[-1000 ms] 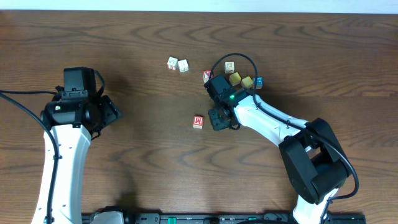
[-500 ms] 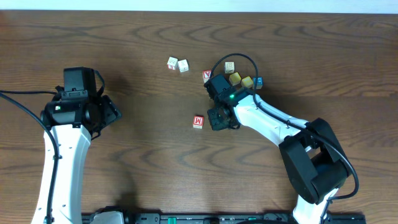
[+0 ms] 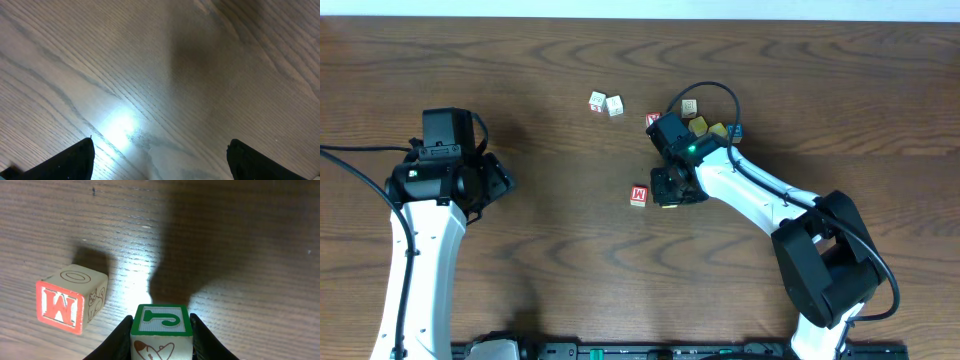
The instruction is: Lift 3 blocks
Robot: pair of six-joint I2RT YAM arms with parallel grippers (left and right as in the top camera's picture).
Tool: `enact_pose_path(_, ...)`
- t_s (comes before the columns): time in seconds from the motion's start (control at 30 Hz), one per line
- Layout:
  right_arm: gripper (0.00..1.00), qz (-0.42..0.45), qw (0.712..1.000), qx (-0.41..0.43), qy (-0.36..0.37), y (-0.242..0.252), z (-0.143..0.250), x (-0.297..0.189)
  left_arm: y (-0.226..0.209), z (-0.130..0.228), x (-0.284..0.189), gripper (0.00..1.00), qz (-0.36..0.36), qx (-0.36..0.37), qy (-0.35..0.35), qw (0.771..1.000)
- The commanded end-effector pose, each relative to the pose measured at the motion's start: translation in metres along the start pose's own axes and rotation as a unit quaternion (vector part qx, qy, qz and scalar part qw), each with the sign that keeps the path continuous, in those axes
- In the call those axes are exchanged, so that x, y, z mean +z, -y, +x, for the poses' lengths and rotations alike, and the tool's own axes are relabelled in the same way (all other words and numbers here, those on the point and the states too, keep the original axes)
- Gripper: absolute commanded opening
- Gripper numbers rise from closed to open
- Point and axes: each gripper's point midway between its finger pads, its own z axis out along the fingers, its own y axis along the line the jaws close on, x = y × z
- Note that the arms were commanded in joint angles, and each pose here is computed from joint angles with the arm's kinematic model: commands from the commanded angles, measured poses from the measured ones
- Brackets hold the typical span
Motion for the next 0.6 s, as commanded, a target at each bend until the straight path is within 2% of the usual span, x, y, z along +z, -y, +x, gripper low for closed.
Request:
enact_pose_path(0.0, 0.20, 0.001, 0.999, 0.040, -0.005, -0.005, 0.001, 0.004, -0.002, -0.001, 0.000, 0.85, -0.006, -0.004, 0.001, 1.000)
enact_pose_path(0.57, 0.21, 0.066, 0.996, 0.052, 0.026, 0.020, -0.010, 0.014, -0.003, -0.001, 0.000, 0.85, -0.006, -0.004, 0.001, 1.000)
